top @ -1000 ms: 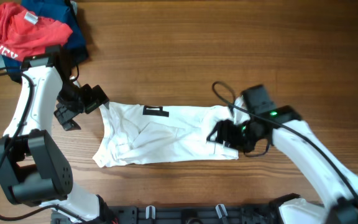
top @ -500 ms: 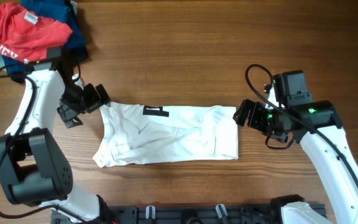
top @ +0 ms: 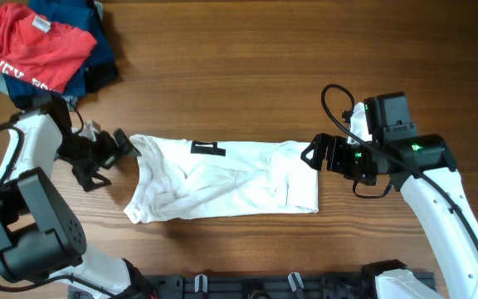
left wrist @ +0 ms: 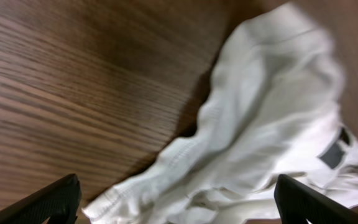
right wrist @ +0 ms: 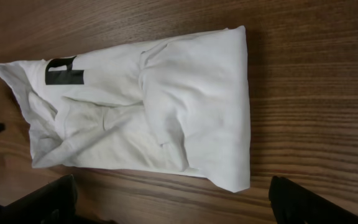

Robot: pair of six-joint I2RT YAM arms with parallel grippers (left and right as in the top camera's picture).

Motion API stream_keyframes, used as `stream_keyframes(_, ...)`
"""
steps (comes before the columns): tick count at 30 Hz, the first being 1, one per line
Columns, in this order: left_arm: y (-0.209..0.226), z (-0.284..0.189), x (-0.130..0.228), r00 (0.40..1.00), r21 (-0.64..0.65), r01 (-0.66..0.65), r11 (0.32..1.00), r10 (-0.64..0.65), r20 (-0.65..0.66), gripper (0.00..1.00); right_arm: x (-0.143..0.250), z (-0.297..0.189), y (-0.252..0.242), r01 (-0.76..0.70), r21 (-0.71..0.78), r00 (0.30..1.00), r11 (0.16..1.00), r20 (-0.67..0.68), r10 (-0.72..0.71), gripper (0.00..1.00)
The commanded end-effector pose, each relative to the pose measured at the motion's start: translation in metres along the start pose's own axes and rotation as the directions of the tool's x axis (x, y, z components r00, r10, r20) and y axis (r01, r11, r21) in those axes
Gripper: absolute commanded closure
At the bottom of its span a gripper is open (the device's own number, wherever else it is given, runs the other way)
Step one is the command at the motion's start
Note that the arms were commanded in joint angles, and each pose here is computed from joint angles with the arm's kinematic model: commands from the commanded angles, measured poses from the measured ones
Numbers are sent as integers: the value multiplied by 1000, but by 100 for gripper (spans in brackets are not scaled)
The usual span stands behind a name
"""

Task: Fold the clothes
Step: 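Grasp the shirt's left end with the left gripper and fold it rightward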

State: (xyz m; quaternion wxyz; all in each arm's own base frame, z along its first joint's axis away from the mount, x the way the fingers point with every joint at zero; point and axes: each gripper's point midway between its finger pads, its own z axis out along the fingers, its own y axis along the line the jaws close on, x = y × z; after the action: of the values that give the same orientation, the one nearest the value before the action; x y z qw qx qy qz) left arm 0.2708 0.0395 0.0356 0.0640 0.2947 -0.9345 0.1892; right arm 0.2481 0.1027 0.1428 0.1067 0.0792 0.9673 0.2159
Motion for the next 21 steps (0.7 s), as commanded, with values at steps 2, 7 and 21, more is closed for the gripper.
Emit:
stream_keyframes(2,7,29,25,998,45,1,999,2,-70,0,0,1,2,42,-16,999,999,-8,-42,0)
stream_keyframes(7,4,40,32,997,91,-1,996,9,-83,0,0,1,2,43,-16,999,999,-8,-43,1)
stream_keyframes(21,-34,63,65,963,114,-203,972,219,-157,0,2,1,4,41,-25,999,999,-16,-41,0)
